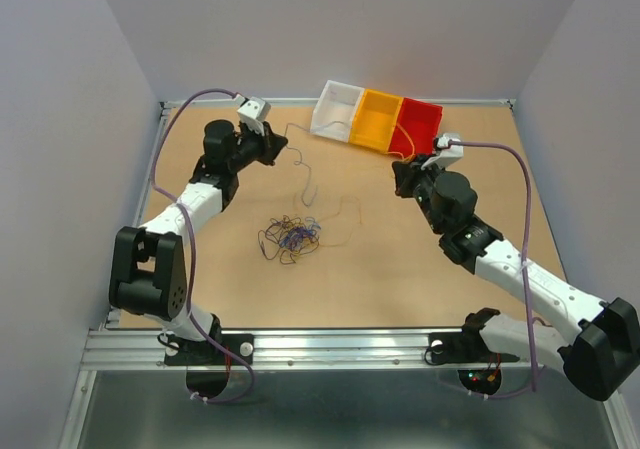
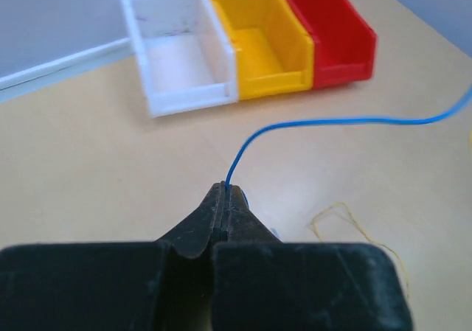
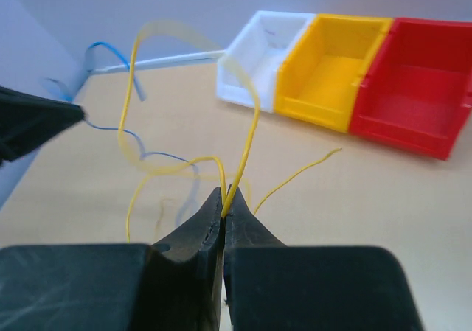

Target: Untangle the cables

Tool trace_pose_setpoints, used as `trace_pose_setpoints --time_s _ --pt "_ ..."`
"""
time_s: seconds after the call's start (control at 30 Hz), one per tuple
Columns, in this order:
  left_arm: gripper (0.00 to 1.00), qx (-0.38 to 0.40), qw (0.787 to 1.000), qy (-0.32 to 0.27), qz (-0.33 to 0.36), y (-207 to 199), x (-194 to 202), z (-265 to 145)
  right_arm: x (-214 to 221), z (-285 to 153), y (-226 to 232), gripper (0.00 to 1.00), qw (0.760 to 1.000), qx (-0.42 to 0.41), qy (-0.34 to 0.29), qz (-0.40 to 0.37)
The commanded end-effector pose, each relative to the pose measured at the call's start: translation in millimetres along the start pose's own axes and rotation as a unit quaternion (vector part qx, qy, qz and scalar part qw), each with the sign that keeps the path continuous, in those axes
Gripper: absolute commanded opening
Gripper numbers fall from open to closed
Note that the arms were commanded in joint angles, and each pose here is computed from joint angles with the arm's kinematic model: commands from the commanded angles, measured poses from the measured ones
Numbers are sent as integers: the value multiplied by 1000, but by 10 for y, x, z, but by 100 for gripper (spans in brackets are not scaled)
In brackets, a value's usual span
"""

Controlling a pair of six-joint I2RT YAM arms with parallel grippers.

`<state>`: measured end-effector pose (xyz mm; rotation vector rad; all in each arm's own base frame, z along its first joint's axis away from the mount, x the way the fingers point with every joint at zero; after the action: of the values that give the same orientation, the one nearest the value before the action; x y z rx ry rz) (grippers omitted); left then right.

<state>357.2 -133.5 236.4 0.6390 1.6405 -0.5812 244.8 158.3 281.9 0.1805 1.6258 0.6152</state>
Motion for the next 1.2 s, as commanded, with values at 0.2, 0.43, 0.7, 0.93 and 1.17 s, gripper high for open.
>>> trace_pose_setpoints --time_s 0.2,0.43,0.7,0.93,1.17 --pt "0 -88 996 -27 -3 106 -186 -254 -184 -69 -148 1 993 97 -67 -6" --pt "0 -62 997 -34 3 37 -196 -286 -391 370 -215 1 989 127 -71 -33" --pt "0 -52 997 -43 21 -85 -240 -321 -684 1144 -634 1 985 157 -66 -27" --pt "0 -47 996 -55 43 -238 -303 -366 -1019 1629 -977 1 974 199 -95 -48" --pt "0 -43 995 -58 71 -377 -326 -349 -831 2058 -1200 1 975 203 -64 -70"
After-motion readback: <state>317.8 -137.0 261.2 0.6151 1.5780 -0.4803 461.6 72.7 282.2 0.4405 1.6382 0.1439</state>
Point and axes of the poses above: each gripper's point midway between its finger pads, its own z axis out along the fingers, its own y axis along the line the jaws close on, x = y × z, the point moved 10 cm from there along -z, back along the fingers, and after that the axes turned 9 degrees about z, right-handed, at the moved point
